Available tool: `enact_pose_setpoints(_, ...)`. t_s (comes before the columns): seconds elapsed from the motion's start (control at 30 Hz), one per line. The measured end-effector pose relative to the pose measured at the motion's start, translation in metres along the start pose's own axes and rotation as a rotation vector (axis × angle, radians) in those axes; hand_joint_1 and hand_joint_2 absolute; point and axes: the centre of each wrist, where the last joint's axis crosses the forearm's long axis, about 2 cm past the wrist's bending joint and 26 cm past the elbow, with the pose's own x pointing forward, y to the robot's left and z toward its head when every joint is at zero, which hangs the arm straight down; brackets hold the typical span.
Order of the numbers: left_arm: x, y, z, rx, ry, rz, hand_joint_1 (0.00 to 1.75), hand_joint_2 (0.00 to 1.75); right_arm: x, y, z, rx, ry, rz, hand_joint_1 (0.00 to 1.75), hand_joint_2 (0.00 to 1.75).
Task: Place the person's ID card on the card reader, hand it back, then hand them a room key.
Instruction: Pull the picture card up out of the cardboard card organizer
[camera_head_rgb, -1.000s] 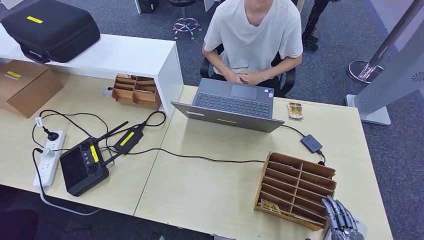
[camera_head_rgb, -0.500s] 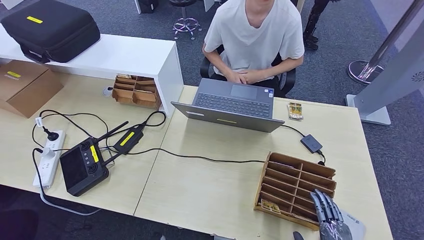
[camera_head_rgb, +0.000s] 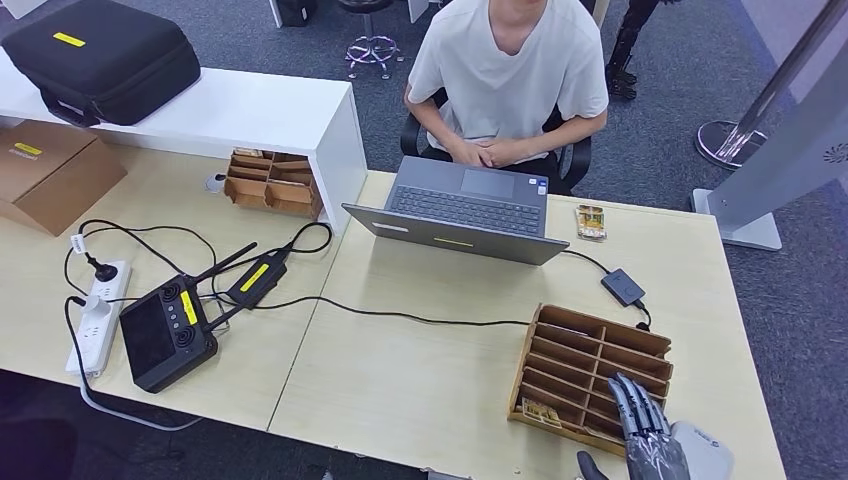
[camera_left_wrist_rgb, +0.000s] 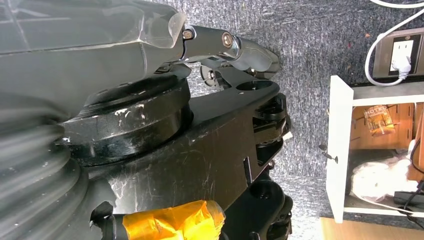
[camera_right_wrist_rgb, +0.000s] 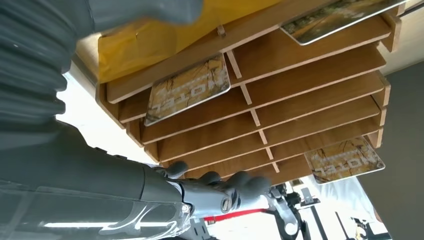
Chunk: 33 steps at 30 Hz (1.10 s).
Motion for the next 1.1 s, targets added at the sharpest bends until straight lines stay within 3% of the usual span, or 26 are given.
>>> enact_pose_setpoints(1.1, 0.0000, 0.0001, 0.0000, 0.008, -0.001, 0.002, 0.00, 1.75, -0.0022, -0.0020, -0.0077, -0.006, -0.008, -0.010, 1.75, 1.75)
